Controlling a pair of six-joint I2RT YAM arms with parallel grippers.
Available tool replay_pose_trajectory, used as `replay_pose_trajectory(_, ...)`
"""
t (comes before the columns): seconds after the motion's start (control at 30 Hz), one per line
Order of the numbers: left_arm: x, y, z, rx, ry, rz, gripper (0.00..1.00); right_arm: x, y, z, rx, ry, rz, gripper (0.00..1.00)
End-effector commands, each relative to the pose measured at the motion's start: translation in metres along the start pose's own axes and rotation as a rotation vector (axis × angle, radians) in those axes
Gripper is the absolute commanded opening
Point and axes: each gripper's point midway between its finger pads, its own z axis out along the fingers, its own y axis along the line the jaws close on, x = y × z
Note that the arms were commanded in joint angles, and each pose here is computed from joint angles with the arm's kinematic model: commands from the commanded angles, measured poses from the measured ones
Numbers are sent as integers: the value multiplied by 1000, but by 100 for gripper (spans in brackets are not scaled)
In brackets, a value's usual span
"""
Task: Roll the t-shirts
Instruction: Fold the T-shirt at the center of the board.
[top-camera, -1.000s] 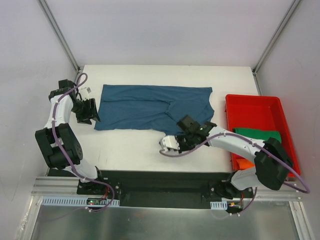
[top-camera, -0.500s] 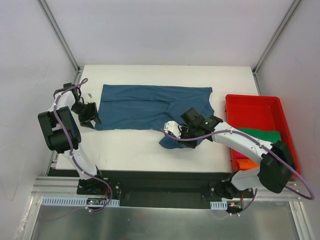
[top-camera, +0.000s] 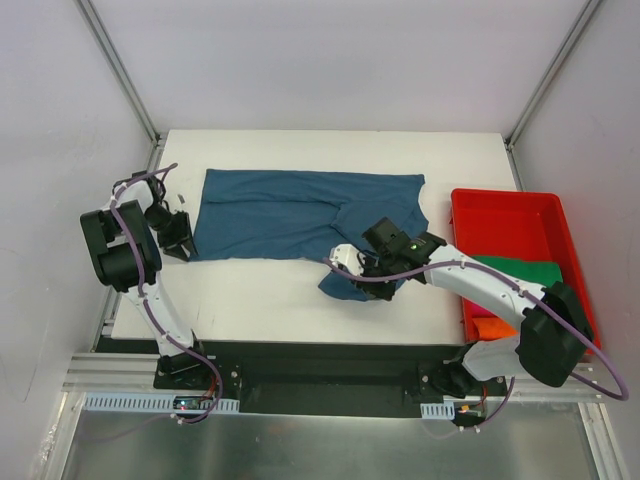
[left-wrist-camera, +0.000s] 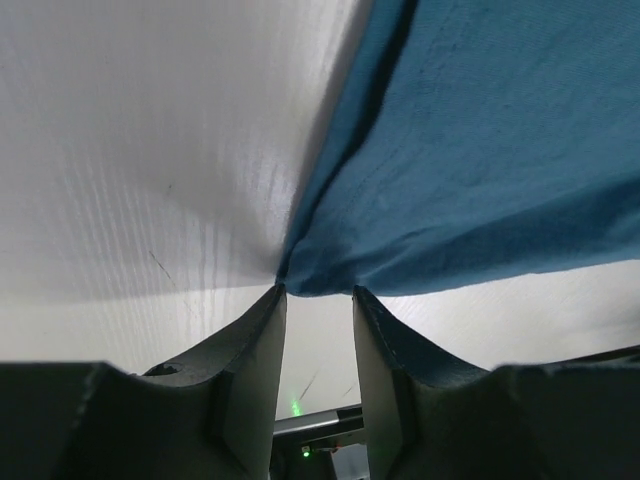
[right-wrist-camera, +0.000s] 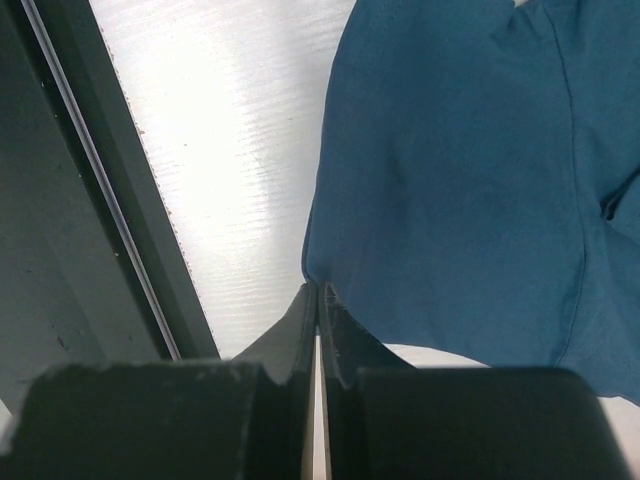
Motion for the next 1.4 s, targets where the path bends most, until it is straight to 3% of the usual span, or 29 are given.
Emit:
replay_pose_trajectory(0.0,-3,15,-5,-68,5,-10,34,-2,2,-9,1,-17,16,1)
replay_pose_trajectory(0.07,-3,17,-4,-79,4,-8,38,0,3,-10,-2,-14,17,1)
replay_pose_trajectory(0.23,-1,11,2,-39,15,-21,36,2,4,-8,-14,-4,9,1)
replay_pose_trajectory(0.37,2,6,5,-1,25,-7,17,9,1,-8,8,14,12,1)
replay_pose_trajectory(0.4,4,4,6,12,30,-9,5,11,0,-8,21,22,16,1)
replay_pose_trajectory(0.43,4,-1,4,43,22,-8,0,11,-2,-10,31,24,21,1)
replay_pose_trajectory(0.97,48,-43,-49,175,-10,40,0,20,-1,-75,188,13,59,1)
replay_pose_trajectory(1.17,46,-62,-65,263,-55,70,0,2,-47,-100,339,-21,78,1)
replay_pose_trajectory(1.37,19,-68,-85,272,-113,108,0,-21,-99,-125,457,-45,102,1)
